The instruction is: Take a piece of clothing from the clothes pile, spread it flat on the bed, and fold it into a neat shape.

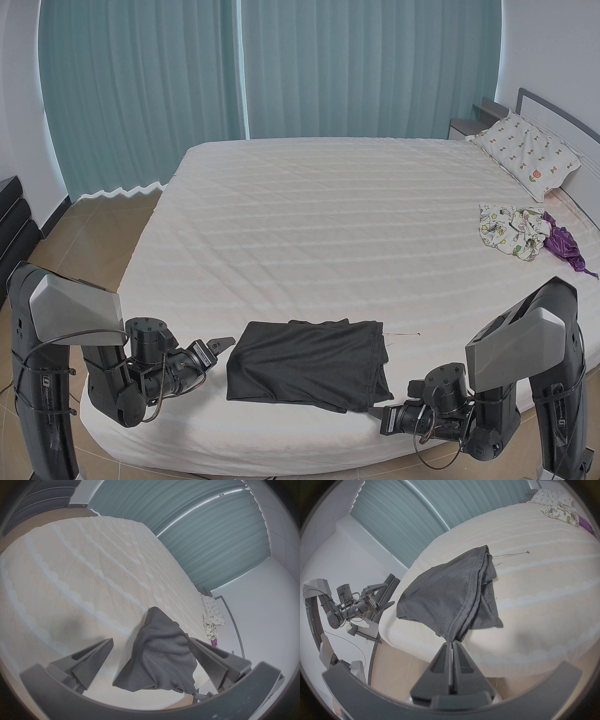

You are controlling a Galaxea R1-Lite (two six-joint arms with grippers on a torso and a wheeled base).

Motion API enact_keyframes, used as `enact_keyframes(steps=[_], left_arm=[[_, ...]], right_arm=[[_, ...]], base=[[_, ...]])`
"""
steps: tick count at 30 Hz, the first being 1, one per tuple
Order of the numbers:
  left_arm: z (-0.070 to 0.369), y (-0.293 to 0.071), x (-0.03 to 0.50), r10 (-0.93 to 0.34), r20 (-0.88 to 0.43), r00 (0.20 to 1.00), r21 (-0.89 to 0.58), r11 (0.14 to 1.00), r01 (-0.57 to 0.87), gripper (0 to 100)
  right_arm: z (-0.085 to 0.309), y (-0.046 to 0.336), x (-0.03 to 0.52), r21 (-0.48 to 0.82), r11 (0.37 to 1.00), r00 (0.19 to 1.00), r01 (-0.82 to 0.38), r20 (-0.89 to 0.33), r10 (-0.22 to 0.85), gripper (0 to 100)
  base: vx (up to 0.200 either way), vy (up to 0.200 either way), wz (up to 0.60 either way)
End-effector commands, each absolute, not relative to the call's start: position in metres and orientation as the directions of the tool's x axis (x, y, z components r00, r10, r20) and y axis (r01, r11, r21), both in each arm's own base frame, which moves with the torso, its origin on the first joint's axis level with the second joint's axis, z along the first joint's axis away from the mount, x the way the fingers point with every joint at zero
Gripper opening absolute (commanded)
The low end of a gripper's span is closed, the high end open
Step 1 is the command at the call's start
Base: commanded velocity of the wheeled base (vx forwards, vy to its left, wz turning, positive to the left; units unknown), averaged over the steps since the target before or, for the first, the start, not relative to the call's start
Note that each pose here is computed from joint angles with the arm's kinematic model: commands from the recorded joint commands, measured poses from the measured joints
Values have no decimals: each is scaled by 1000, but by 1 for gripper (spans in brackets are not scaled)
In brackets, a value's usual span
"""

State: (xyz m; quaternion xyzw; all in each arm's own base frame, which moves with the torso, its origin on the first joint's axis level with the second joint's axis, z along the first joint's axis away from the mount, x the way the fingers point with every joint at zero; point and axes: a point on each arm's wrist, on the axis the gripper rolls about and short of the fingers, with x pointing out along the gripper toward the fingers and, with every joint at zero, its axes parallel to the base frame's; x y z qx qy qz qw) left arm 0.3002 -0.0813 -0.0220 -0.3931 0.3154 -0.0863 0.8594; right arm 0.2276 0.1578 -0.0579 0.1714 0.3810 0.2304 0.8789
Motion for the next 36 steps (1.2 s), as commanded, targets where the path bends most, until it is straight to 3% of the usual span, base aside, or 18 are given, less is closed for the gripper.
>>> enact_keyframes(steps=[1,16,27,35,36], left_arm=[[-23,-81,300,-397,-477,784,-729,677,-102,100],[-24,-81,300,-396,-480,783,-729,677,-104,100],[-25,-81,300,-395,-482,782,-727,679,-105,100],[-25,-81,300,-395,-482,782,-727,679,-105,100],[-25,-81,300,-395,-482,782,-727,679,-105,100]], right_arm=[[-48,149,220,474,840,608,-263,-595,526,0],[-44,139,218,467,853,613,-233,-611,501,0],[-43,137,220,377,915,638,-147,-670,379,0],[-45,139,222,361,922,623,-139,-692,365,0],[-44,139,222,363,921,624,-140,-689,367,100]], base=[[0,0,0],[0,0,0],[0,0,0],[0,0,0],[0,0,0]])
